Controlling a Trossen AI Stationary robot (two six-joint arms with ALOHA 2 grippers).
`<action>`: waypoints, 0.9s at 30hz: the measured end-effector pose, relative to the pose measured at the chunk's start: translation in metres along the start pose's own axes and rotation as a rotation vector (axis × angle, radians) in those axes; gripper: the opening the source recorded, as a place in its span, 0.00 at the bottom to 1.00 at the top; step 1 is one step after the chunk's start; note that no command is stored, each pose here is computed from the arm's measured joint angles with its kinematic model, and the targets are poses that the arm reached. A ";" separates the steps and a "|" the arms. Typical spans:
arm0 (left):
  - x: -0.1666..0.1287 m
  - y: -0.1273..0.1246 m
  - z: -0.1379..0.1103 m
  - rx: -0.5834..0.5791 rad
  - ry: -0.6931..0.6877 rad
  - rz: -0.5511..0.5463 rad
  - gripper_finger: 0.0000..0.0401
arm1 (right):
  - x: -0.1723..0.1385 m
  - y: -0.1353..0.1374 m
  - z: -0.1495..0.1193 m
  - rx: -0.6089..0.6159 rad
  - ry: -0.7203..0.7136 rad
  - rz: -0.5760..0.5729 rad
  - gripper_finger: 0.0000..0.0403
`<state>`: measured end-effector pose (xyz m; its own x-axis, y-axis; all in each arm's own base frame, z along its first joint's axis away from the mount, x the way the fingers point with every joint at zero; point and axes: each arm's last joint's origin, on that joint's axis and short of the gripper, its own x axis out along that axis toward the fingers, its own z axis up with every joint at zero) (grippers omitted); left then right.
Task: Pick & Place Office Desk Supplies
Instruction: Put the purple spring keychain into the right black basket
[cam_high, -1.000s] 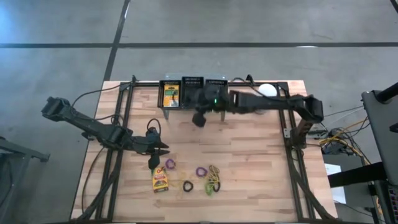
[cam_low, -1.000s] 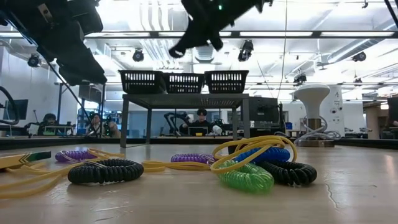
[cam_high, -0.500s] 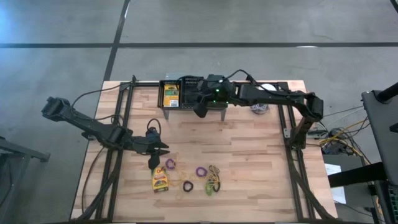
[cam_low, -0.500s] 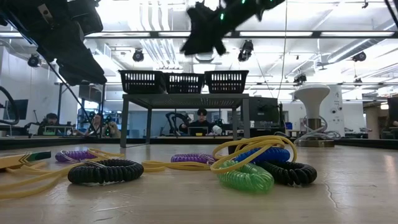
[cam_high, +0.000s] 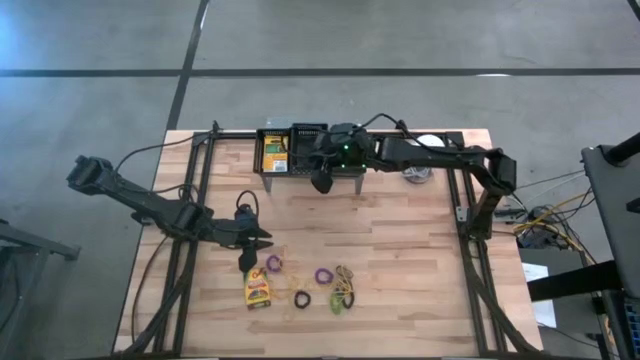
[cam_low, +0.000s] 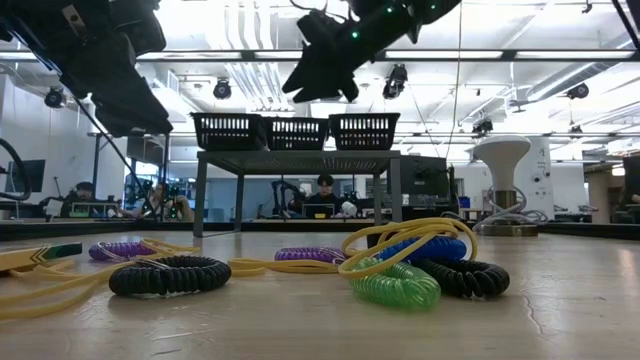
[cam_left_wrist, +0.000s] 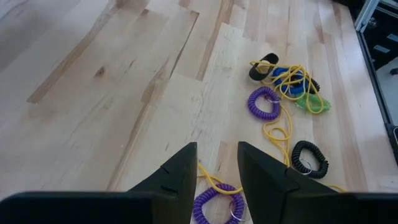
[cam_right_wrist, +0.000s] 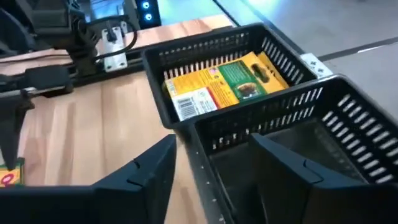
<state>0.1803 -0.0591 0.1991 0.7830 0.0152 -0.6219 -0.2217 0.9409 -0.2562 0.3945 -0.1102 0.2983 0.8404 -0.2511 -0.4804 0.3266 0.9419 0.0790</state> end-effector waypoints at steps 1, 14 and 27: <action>0.000 0.000 0.000 0.001 0.001 0.001 0.30 | 0.000 -0.001 0.000 0.002 0.000 0.001 0.52; 0.000 0.000 0.000 0.000 0.000 0.000 0.30 | -0.016 -0.001 0.014 0.007 -0.032 0.043 0.63; 0.000 0.000 0.000 0.001 0.003 0.002 0.30 | -0.053 0.089 -0.017 -0.238 0.077 0.250 0.58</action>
<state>0.1801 -0.0589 0.1987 0.7808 0.0166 -0.6245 -0.2233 0.9410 -0.2542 0.3719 -0.0090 0.3155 0.8433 0.0031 -0.5374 -0.0030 1.0000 0.0011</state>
